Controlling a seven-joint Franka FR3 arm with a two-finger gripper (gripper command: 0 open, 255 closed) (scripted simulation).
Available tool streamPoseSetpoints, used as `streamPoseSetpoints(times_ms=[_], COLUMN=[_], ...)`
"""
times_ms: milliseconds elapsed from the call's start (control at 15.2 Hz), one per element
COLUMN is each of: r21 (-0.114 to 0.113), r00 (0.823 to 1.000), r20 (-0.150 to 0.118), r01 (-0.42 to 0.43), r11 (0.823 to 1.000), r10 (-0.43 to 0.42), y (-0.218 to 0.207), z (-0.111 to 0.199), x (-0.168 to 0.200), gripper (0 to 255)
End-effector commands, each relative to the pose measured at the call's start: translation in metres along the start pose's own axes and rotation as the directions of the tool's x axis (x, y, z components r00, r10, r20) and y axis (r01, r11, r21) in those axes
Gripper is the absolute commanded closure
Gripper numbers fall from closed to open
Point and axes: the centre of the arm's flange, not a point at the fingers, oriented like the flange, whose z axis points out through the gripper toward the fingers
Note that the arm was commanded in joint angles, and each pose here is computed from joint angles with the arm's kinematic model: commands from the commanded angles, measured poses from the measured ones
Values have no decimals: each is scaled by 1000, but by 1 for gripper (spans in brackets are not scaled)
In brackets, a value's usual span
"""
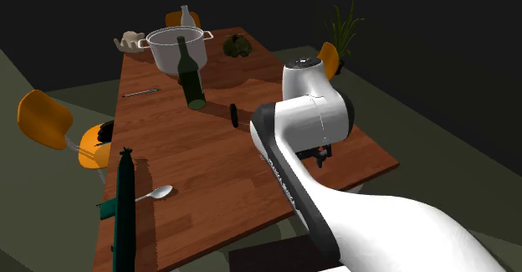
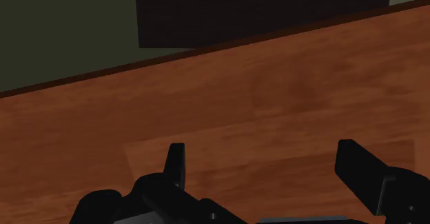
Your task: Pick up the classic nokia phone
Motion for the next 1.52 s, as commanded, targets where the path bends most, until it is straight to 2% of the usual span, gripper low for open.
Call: streamPoseSetpoints(times_ms=[0,726,1452], r21=[0,55,109], r00=[1000,996,985], r20=[0,-13,-31], r01=[0,87,174], r11=[1000,995,979], r10=[0,-86,-171], y=[0,-46,-103], z=[0,-15,-34], x=[0,132,260], gripper=[0,0,0])
